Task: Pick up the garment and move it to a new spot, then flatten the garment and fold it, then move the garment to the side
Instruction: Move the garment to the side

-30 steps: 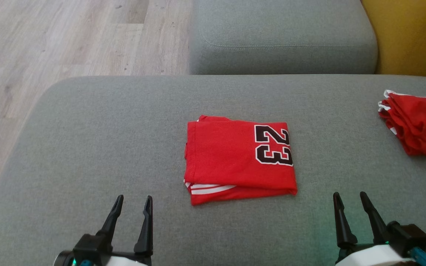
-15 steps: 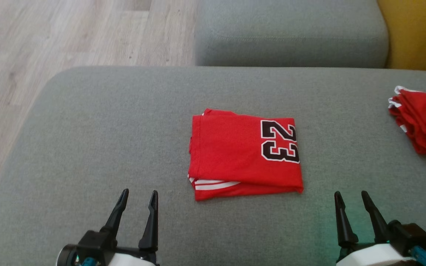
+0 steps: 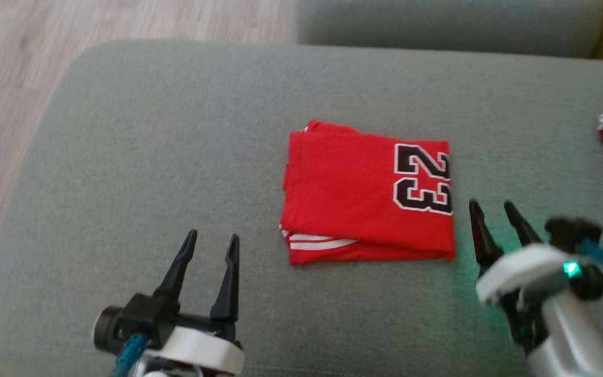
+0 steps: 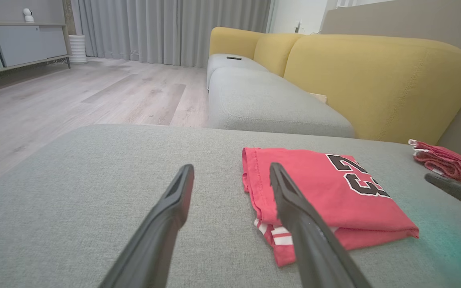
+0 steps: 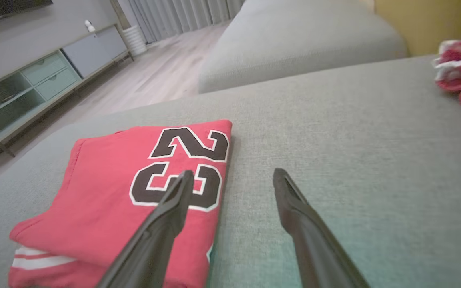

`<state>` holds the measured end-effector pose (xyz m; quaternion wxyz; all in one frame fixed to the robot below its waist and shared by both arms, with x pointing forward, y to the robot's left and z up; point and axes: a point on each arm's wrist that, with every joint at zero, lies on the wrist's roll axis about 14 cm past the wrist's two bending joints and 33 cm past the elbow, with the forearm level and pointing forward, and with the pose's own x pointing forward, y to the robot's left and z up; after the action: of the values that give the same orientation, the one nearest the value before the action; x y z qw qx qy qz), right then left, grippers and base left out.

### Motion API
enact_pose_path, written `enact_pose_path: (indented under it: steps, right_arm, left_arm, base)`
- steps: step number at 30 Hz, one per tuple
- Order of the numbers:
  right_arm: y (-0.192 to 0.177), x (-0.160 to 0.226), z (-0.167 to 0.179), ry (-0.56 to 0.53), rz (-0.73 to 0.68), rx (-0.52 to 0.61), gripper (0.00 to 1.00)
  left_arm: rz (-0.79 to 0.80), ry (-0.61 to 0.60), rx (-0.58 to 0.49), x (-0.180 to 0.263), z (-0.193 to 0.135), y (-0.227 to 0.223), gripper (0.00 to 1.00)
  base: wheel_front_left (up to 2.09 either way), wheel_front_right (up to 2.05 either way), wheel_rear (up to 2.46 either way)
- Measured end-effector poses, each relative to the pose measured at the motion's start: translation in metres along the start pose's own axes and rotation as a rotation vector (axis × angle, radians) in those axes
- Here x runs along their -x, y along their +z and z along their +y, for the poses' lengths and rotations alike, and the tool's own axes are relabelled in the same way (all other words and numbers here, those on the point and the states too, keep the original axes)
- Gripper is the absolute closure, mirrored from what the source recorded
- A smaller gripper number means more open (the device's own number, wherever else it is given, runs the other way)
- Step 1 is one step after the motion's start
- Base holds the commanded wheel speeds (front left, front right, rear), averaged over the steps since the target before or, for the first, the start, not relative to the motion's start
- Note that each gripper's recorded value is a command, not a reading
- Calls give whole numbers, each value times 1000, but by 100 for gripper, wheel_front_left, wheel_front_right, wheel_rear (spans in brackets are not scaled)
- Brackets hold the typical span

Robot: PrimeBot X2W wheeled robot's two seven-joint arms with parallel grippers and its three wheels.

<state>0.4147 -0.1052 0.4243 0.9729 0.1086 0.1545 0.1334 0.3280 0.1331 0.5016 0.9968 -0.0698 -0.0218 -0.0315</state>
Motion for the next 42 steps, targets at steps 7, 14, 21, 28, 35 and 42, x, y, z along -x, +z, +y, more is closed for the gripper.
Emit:
enact_pose_path:
  steps: [7, 14, 21, 28, 35, 42]
  right_arm:
    - [-16, -40, 6, 49, 227, -102, 0]
    - [-46, -46, 13, 70, 379, -206, 0]
    - [-50, -50, 21, 101, 410, -223, 100]
    - [-27, -48, -27, 24, 359, -152, 100]
    - [43, -49, -112, -121, 260, 0, 100]
    - [103, -33, -206, -327, 226, 134, 100]
  left_arm:
    - [14, 14, 10, -11, 2, -4, 0]
    - [27, 31, 17, -15, 6, -8, 0]
    - [26, 35, 12, -20, 7, -8, 0]
    - [40, -10, 16, -28, -6, -14, 0]
    - [49, -108, 44, -53, -32, -21, 0]
    - [45, -196, 64, -88, -56, -30, 0]
  base:
    - [0, 0, 0]
    - [0, 0, 0]
    - [0, 0, 0]
    - [0, 0, 0]
    - [0, 0, 0]
    - [0, 0, 0]
